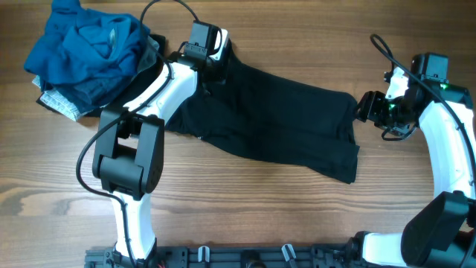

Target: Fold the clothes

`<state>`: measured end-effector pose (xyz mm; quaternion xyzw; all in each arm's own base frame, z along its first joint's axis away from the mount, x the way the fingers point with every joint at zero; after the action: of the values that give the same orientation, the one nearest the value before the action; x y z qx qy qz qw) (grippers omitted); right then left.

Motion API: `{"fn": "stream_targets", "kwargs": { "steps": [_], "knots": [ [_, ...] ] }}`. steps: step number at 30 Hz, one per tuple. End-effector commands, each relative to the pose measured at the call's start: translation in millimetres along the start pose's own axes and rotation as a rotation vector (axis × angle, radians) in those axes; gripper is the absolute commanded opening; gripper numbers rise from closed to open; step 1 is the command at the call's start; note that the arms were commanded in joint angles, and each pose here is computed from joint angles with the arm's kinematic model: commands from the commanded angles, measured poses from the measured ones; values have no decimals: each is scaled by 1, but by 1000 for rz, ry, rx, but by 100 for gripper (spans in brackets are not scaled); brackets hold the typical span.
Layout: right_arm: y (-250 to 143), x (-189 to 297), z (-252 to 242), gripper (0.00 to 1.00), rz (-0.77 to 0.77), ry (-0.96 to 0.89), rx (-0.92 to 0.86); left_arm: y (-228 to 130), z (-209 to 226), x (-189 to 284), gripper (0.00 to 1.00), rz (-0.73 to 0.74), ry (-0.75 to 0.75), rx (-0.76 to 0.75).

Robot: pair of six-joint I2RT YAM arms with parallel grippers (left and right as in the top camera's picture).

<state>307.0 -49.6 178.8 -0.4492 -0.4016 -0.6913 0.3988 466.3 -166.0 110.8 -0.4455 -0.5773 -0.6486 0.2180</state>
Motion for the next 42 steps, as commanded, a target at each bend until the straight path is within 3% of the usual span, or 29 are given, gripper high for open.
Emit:
{"fn": "stream_targets", "kwargs": {
  "steps": [1, 14, 16, 18, 19, 21, 25, 28, 29, 42],
  "knots": [
    [4, 6, 4, 67, -26, 13, 29, 6, -1, 1, 40, -21, -13, -25],
    [5, 6, 4, 68, -29, 13, 30, -5, -16, -25, 43, 4, -32, -154],
    [5, 6, 4, 68, -29, 13, 31, -3, -17, -25, 35, -9, -35, -157],
    [5, 6, 4, 68, -30, 13, 32, -2, -18, -25, 14, -18, -34, -158],
    [6, 6, 4, 67, -32, 13, 33, -1, -17, -25, 8, -21, -30, -158],
    [5, 6, 4, 68, -32, 13, 33, -1, -14, -24, 4, -15, 1, -153],
    [6, 6, 4, 68, -32, 13, 34, -2, -7, -20, 5, -2, 69, -154],
    [6, 6, 4, 68, -32, 13, 33, -2, -6, -20, 23, -1, 85, -157],
    [6, 6, 4, 68, -32, 13, 33, -2, -6, -21, 25, 1, 85, -157],
    [7, 6, 4, 68, -38, 14, 35, -18, -13, -26, 24, 75, 18, -159]
  ]
}}
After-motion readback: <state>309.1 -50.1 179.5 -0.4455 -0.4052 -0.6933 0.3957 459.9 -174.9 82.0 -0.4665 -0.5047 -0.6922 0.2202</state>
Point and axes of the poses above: each gripper's point midway between its finger pads, its own x axis back along the fingers, its own z axis along the line the jaws close on, y = z × x, the point moved 7 cm from there along x, back along the fingers, and after that the axes turned 2 degrees about -x, right-handed, at the moved point
